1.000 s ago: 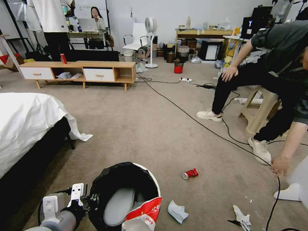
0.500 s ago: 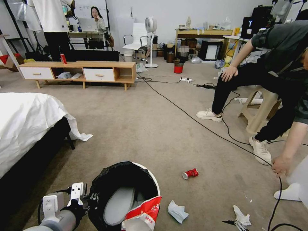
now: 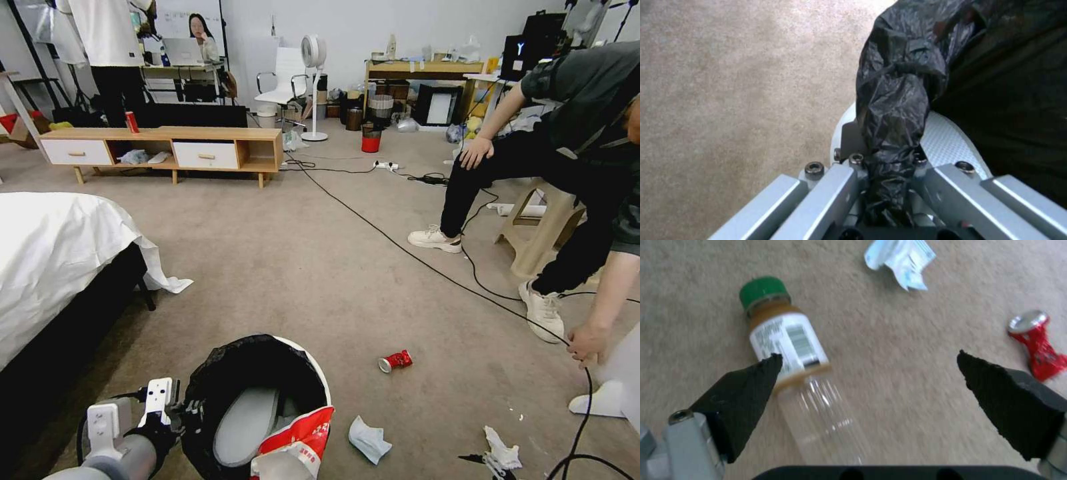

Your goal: Pick up the trash bin and place the garbage on the floor into it.

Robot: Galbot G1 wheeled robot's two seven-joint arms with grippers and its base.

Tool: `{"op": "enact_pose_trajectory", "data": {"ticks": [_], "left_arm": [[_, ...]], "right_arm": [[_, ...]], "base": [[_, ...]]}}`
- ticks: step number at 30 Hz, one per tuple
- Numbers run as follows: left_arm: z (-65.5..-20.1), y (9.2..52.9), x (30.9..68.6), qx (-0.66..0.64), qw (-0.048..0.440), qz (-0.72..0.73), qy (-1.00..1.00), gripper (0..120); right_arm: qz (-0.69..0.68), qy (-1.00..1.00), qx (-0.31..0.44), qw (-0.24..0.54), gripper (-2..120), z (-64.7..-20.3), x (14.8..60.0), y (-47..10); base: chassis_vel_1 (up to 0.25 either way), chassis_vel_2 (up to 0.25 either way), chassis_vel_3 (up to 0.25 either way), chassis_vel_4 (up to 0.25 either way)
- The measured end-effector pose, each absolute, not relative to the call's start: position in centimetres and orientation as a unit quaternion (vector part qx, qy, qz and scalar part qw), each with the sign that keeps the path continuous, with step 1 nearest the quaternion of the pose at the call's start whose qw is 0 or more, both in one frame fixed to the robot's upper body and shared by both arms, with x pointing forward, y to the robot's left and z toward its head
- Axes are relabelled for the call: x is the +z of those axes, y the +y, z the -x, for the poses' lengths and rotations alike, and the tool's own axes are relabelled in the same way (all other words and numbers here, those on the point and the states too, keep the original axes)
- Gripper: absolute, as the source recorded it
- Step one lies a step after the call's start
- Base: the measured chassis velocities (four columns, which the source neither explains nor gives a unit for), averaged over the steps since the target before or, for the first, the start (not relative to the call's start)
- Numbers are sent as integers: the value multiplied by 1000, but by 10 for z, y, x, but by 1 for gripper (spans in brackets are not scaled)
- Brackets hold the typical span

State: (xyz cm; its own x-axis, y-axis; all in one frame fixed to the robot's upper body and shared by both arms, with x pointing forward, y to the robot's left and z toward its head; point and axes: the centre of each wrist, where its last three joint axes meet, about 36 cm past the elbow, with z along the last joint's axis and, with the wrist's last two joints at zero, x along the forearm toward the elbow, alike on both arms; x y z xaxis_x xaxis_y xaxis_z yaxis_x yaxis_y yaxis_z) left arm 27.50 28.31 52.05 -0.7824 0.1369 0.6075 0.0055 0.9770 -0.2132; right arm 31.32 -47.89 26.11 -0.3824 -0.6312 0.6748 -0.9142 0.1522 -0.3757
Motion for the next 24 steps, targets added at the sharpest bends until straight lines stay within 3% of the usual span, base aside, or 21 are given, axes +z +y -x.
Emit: {"op": "enact_pose_trajectory", "data": {"ticks": [24], "left_arm": [[-277,285,520,100,327,35,-939,1]], "right_arm": [[-588,-707,353,174,100,-349,202,-426]], "base": [[0,0,0,0]]}}
